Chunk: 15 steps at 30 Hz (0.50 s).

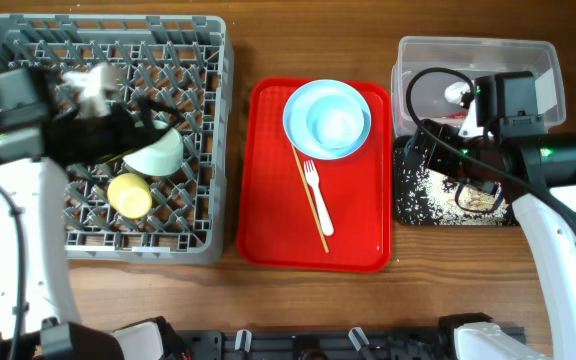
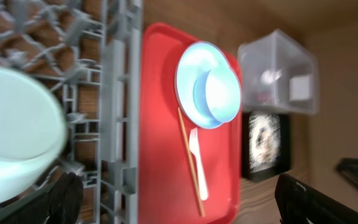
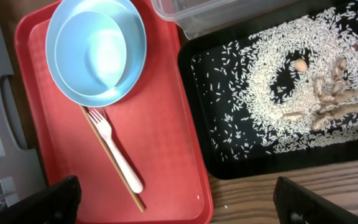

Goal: Sort waste into correct bins and load items into the dishwasher rack
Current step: 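Release the green bowl in the rack and withdraw the left gripper, then grasp the rim of the light-blue bowl on the plate with the left gripper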

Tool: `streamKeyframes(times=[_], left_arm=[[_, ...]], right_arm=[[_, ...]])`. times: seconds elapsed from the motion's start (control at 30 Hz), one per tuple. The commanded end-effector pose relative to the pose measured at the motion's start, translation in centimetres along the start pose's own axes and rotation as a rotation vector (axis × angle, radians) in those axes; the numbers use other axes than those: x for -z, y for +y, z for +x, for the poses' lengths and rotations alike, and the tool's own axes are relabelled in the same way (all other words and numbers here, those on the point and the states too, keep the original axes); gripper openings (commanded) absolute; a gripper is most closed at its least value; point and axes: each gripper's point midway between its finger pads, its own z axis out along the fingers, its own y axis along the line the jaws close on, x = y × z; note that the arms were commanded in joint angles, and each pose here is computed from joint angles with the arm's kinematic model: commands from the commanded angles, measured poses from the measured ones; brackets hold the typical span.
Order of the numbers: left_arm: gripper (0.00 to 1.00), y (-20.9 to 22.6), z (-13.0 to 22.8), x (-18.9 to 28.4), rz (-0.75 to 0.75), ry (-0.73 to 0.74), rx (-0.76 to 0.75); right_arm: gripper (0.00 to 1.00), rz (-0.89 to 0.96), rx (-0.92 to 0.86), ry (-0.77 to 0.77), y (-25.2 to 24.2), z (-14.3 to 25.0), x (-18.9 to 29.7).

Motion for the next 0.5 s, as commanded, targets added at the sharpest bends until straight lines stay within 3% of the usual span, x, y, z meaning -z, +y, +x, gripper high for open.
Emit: streamKeyframes(times=[0.0,0.27,0.47], left_arm=[[1.00,-2.6,0.1,-2.0,-0.128,-0.004,-0.094],[1.00,-9.9,1.1,-8.6,-0.178,-0.057,-0.362],[1.00,-15.3,2.0,-14.1,-0.069,-0.093,-0.512]], right_arm=[[1.00,0.065,-0.068,-0.021,-1.2,-0.4,0.5],[1.00,0.243,-0.232,-0.035,-6.4,-0.4,1.3],[1.00,0.253,-0.257,-0.034,-7.8,-0.7,1.5]])
